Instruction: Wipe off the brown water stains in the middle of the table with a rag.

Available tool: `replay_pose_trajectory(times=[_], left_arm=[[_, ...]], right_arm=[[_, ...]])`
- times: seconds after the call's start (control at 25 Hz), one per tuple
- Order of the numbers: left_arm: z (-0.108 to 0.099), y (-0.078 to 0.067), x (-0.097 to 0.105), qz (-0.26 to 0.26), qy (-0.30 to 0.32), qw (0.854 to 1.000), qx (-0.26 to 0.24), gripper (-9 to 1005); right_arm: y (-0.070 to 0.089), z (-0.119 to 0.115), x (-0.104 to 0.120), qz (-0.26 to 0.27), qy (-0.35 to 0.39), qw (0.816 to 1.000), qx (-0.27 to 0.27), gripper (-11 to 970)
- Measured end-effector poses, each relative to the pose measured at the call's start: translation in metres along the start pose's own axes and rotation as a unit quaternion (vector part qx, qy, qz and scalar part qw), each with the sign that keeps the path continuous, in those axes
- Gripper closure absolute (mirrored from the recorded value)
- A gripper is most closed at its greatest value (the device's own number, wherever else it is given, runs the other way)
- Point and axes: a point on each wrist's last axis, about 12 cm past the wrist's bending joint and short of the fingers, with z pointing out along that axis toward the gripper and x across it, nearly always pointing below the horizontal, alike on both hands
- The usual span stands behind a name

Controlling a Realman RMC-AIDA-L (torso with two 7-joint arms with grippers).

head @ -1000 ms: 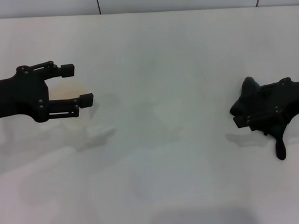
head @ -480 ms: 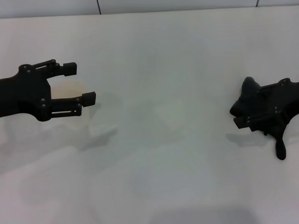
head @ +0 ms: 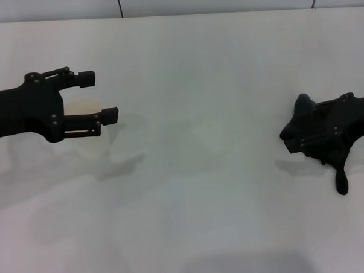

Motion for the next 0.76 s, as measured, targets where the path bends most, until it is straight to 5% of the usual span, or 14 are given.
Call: replay_pose_trajectory(times=[0.76], left_arm=[[0.0010, 0.0009, -0.0008, 0.001, 0.003, 1.000, 0.001, 110]], right_arm=[[-0.0012, 0.0033, -0.0054, 0.002, 0.001, 1.000, -0.004, 237]])
